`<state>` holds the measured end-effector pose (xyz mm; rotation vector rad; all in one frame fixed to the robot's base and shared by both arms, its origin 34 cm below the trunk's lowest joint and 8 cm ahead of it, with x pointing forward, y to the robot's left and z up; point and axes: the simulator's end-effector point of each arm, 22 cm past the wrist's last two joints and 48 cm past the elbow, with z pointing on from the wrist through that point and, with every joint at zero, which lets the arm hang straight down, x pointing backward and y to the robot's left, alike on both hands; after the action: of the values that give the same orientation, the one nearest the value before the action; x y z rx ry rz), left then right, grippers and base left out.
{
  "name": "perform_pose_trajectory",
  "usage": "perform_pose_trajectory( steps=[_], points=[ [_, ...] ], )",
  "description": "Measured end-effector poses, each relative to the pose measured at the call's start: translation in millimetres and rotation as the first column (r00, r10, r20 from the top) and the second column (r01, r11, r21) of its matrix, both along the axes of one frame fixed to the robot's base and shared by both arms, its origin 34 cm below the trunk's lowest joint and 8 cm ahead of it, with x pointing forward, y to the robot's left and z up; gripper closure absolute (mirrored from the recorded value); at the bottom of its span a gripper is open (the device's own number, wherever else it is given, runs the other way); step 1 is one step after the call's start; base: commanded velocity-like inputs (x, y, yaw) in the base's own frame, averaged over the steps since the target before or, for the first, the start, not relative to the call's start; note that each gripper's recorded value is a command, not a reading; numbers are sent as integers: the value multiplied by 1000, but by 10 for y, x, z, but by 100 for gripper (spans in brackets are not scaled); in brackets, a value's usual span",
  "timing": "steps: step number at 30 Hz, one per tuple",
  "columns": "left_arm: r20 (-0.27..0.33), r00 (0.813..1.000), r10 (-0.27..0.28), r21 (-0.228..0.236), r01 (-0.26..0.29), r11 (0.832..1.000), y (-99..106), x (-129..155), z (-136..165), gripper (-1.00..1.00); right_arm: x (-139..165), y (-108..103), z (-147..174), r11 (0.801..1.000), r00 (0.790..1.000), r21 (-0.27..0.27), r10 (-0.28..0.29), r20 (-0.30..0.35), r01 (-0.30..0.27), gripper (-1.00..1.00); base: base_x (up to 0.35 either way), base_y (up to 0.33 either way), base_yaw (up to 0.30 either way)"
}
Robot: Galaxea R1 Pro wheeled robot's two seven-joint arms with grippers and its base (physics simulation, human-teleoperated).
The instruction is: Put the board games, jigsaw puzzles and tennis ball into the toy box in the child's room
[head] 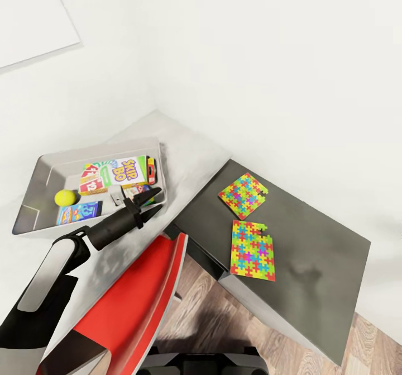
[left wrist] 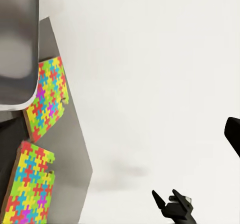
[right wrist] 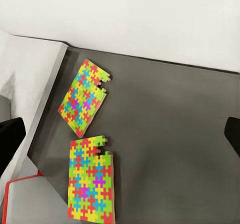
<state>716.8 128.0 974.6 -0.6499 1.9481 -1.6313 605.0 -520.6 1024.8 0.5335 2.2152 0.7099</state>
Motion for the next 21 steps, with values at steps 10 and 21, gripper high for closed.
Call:
perform_pose_trajectory(
  steps=[10, 21],
  points=[
    [6, 1000, -3, 24, 3, 1000, 2, -3, -28, -100, -4, 7, -8, 1000, 1000, 2, 0, -1, 0, -100, 0, 0, -6],
    [21, 994, -110, 158, 106, 982, -211, 201, 44, -100, -3, 14, -12, 1000, 1000, 7, -2, 1, 2, -100, 0, 0, -33]
  ],
)
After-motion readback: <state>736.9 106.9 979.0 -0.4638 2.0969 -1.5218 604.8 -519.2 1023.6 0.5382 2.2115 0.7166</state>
